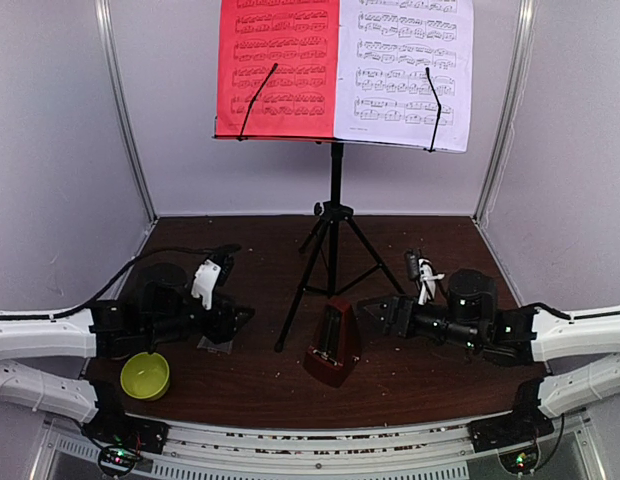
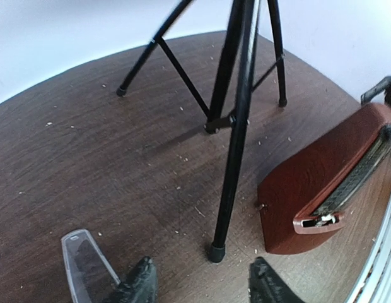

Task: Set up the instrument practice props

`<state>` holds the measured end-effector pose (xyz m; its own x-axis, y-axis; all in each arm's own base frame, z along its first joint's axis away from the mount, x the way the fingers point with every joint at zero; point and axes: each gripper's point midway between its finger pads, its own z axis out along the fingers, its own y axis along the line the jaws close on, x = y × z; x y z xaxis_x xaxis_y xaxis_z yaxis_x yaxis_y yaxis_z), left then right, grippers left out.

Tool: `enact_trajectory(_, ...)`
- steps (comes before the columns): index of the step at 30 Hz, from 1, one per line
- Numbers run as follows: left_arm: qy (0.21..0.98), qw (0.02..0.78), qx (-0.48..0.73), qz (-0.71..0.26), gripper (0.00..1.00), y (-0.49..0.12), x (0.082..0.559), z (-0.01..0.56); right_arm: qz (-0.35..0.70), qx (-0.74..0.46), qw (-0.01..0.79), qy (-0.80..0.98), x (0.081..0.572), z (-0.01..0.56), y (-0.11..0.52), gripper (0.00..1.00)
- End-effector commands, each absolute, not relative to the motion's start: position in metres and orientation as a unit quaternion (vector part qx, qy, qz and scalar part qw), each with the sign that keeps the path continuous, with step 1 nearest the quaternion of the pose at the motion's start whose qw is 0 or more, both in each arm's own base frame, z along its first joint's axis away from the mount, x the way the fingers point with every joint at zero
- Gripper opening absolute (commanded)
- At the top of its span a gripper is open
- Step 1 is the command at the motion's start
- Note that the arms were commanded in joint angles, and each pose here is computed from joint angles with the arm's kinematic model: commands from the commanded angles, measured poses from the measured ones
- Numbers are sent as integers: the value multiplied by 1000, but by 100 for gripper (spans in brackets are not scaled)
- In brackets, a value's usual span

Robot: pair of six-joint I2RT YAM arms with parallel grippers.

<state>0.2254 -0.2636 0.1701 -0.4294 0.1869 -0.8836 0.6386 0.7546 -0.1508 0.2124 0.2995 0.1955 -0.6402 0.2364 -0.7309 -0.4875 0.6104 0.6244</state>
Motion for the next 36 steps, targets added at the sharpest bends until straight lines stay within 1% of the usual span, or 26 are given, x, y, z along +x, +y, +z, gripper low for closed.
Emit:
enact_trajectory(1, 793, 469, 278, -271, 48, -294, 217, 164, 403, -55, 398, 822, 205, 158, 280, 76)
enact_trajectory(4, 798, 452, 297, -266, 41, -310, 210, 150, 395, -45, 382, 834, 200, 129, 273, 62)
enact_trajectory(6, 801, 444, 302, -264, 38, -317, 209, 143, 390, -43, 373, 841, 198, 114, 273, 54)
enact_trajectory(10, 802, 446, 292, -270, 34, -321, 211, 142, 394, -45, 360, 845, 200, 99, 285, 42)
enact_trajectory(12, 804, 446, 289, -269, 33, -321, 211, 141, 396, -46, 356, 845, 204, 95, 293, 39)
enact_trajectory(23, 811, 444, 272, -266, 31, -311, 210, 133, 387, -43, 368, 844, 236, 90, 326, 30)
enact_trajectory(30, 816, 436, 275, -262, 29, -310, 207, 121, 399, -63, 367, 838, 255, 97, 350, 29)
enact_trajectory(33, 816, 437, 271, -265, 29, -309, 206, 121, 418, -79, 362, 829, 257, 105, 365, 29)
enact_trajectory(36, 815, 441, 268, -264, 29, -307, 206, 123, 424, -83, 368, 823, 254, 111, 362, 31)
